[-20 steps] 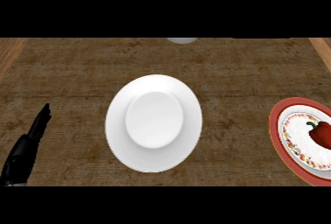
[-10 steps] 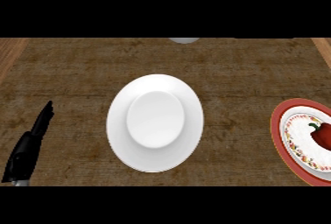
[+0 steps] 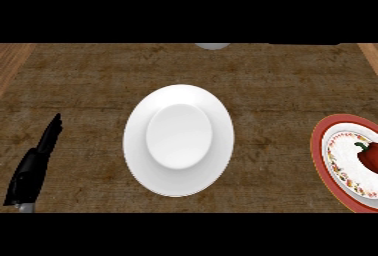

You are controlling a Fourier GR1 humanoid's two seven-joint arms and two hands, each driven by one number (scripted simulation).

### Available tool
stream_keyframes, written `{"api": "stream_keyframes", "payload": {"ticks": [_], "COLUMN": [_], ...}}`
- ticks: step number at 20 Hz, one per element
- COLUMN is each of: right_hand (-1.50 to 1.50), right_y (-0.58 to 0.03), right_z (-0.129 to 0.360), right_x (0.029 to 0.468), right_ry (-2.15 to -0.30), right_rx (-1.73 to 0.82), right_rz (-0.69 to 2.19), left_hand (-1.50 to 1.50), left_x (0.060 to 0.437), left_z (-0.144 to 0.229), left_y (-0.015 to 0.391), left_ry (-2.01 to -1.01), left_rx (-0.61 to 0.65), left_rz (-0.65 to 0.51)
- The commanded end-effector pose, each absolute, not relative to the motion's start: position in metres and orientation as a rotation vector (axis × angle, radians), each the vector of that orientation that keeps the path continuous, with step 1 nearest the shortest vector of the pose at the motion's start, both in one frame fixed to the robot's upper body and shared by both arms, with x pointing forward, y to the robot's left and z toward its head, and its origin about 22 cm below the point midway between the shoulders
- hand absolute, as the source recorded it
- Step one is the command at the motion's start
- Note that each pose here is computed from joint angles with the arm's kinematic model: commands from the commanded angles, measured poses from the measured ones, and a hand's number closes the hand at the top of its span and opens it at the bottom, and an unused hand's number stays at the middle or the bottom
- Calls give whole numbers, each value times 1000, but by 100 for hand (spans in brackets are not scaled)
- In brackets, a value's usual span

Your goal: Pick the bell pepper from the plate and place it in the plate

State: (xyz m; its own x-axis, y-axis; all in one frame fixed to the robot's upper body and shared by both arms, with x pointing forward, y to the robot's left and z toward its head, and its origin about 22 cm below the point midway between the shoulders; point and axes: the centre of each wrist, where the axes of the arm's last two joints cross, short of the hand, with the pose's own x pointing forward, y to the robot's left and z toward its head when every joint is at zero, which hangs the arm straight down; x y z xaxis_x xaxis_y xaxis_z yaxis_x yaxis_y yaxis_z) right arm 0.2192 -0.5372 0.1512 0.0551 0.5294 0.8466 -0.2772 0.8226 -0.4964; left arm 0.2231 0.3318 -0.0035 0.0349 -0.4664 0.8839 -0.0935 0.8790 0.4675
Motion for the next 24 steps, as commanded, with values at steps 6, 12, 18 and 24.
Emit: {"api": "stream_keyframes", "payload": {"ticks": [6,12,18,24], "right_hand": [-150,-150,-150,-150], "right_y": [-528,-530,-529,-515], "right_z": [118,97,95,68], "right_x": [236,258,274,274], "right_ry": [-1182,-1149,-1130,-1073], "right_rx": [-232,-227,-194,-143], "right_rz": [887,942,969,1023], "left_hand": [0,0,0,0], "left_x": [223,216,226,210], "left_z": [11,11,7,-11], "left_y": [329,340,341,324], "left_ry": [-1520,-1534,-1527,-1508], "left_rx": [454,466,462,449], "left_rz": [-288,-312,-301,-310]}}
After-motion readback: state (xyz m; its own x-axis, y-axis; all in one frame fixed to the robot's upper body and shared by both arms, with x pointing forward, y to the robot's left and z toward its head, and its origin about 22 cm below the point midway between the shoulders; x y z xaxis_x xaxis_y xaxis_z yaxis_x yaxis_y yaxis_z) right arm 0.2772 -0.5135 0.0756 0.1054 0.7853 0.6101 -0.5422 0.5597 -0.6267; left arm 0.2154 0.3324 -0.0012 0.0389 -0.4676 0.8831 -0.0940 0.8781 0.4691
